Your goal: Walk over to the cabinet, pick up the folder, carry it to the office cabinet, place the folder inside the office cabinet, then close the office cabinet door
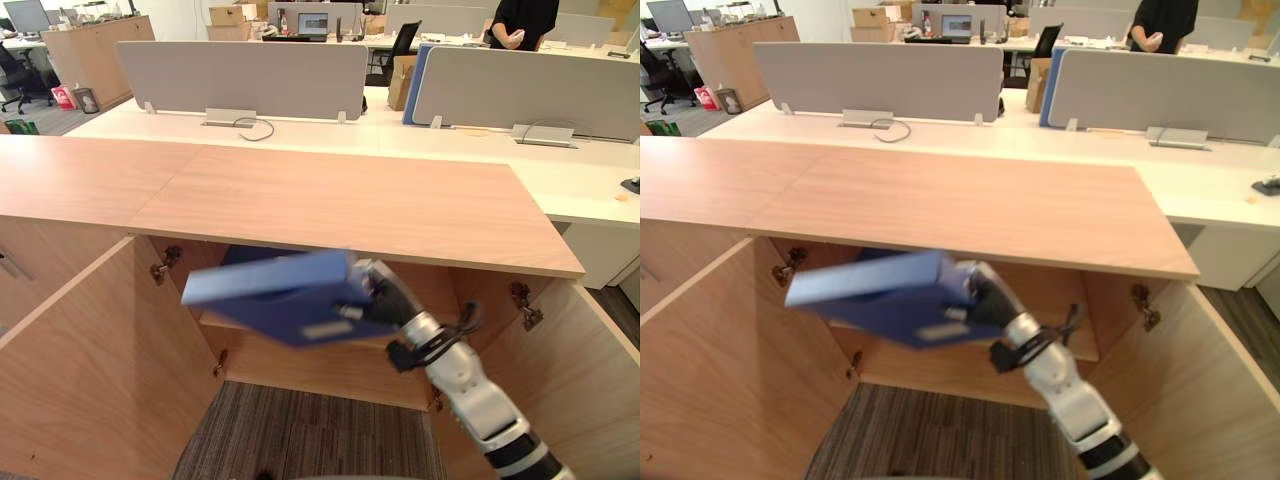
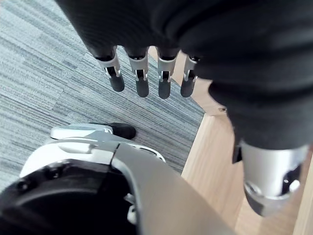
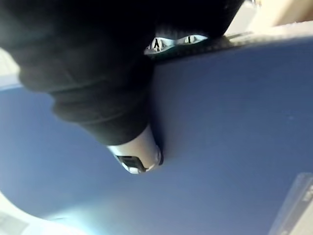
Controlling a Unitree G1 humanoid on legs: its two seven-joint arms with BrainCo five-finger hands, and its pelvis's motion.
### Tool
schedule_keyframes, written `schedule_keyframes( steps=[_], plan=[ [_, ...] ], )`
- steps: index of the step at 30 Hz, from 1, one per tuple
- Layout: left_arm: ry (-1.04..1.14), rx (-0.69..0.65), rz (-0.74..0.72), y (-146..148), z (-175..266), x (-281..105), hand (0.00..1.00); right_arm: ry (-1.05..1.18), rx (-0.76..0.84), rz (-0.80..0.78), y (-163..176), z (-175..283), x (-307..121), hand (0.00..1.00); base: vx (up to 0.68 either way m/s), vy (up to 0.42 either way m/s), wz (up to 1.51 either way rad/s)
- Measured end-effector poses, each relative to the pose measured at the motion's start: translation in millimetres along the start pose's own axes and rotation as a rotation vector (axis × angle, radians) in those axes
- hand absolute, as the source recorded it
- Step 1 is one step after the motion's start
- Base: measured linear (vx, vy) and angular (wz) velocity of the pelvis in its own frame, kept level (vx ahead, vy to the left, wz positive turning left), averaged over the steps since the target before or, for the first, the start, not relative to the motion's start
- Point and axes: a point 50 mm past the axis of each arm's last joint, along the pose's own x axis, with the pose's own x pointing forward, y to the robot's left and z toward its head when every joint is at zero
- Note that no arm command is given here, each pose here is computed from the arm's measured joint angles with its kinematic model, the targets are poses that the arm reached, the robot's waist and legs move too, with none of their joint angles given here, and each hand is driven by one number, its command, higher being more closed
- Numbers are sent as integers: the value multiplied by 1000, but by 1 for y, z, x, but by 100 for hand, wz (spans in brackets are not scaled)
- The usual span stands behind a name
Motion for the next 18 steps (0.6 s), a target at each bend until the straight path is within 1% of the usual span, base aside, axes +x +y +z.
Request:
schedule_keyframes(
  steps=[1,2,3,4,7,8,9,12,13,14,16,17,18],
  plan=[
    [-21,57,-17,-2,6,1,0,104,-90,150,21,-26,-2,100,-24,29,-7],
    [-31,80,-24,-4,9,2,0,149,-142,210,27,-37,-4,100,-39,48,-6],
    [-52,128,-38,-7,16,4,0,238,-251,316,33,-58,-10,100,-42,61,-4],
    [-68,155,-48,-9,21,5,0,316,-353,393,33,-76,-16,100,-31,57,-5],
    [-79,187,-56,-11,26,6,0,443,-473,450,21,-101,-27,100,1,63,-5],
    [-85,201,-59,-12,28,7,0,477,-471,429,14,-106,-29,100,37,75,-1],
    [-91,213,-63,-13,30,7,0,508,-466,396,6,-110,-30,100,60,86,1],
    [-107,229,-72,-15,33,7,0,594,-396,217,-23,-118,-26,100,81,66,-4],
    [-119,230,-76,-17,36,7,0,622,-328,89,-39,-120,-18,100,57,27,-13],
    [-126,229,-79,-18,37,7,0,634,-282,10,-49,-120,-13,100,45,24,-34],
    [-139,215,-92,-24,40,7,0,635,-61,-279,-81,-116,9,100,8,20,-56],
    [-140,210,-96,-26,40,7,0,627,11,-355,-87,-114,13,100,-8,13,-45],
    [-137,204,-98,-27,40,7,0,598,191,-514,-96,-112,17,100,-4,12,-21]
  ],
)
